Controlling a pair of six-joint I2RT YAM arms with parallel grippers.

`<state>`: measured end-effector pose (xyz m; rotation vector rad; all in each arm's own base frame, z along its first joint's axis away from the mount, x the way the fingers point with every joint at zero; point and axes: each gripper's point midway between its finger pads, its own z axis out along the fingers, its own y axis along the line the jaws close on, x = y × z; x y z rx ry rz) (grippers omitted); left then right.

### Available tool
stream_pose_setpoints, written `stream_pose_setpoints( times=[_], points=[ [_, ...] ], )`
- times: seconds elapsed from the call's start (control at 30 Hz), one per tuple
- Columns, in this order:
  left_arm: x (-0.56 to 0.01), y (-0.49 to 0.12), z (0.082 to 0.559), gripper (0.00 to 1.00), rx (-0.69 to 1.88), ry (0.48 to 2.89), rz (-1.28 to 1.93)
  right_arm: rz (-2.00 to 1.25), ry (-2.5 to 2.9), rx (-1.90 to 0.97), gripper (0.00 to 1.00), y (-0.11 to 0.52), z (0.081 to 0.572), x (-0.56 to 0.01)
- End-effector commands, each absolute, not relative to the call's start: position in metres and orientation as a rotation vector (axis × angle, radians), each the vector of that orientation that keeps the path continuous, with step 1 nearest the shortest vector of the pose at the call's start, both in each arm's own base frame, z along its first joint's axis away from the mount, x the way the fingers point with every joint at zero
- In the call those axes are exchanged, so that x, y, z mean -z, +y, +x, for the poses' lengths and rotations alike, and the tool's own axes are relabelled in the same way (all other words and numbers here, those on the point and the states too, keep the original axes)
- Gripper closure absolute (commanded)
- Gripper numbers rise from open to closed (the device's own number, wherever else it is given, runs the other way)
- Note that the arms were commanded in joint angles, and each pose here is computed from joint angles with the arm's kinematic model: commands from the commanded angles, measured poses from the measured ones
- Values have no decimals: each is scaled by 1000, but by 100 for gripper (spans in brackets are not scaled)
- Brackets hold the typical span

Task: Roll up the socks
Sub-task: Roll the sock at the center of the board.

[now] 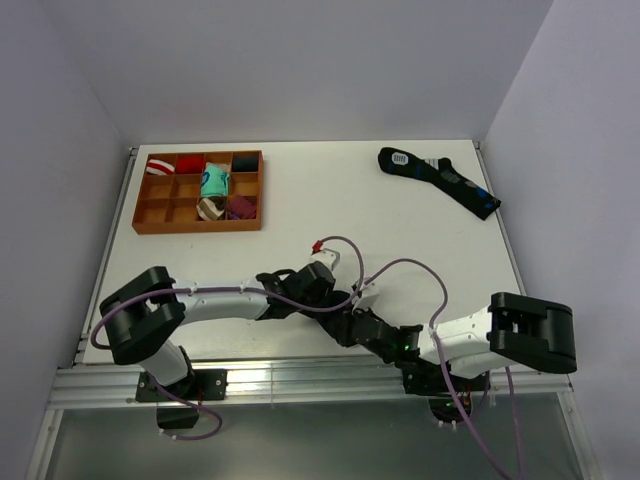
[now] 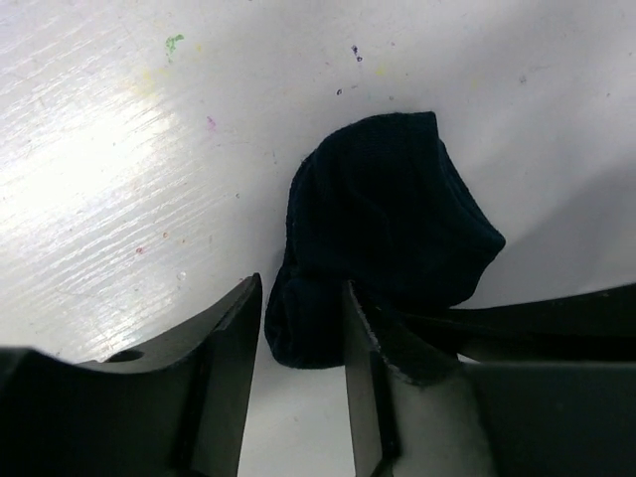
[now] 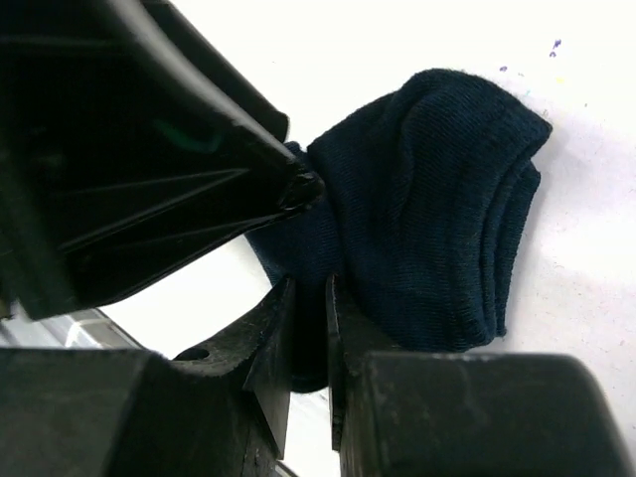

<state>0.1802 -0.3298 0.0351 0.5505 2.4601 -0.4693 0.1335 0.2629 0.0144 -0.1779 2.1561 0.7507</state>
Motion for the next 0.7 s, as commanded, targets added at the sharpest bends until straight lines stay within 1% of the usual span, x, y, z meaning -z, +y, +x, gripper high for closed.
stream_pose_setpoints(
  times=[0.0,0.03,0.17,0.23,0.3,0.43,0.57,0.67],
  points=[
    [-63,-339,191,56,564,2368,456,-210,2330,-683,79,241,115,18],
    [-61,-337,191,54,563,2364,446,-217,2354,-704,79,240,111,20],
    [-75,-333,199,53,604,2306,342,-178,2421,-708,80,233,108,25],
    [-70,-323,199,53,582,2306,314,-141,2434,-719,80,230,110,24],
    [-82,-328,202,52,645,2252,276,-128,2449,-764,80,230,107,21],
    [-78,-324,198,53,679,2220,284,-56,2491,-793,80,225,110,20],
    [-84,-326,194,52,773,2141,297,30,2547,-789,80,217,113,22],
    [-89,-330,193,51,833,2084,306,52,2575,-845,80,218,110,19]
  ],
)
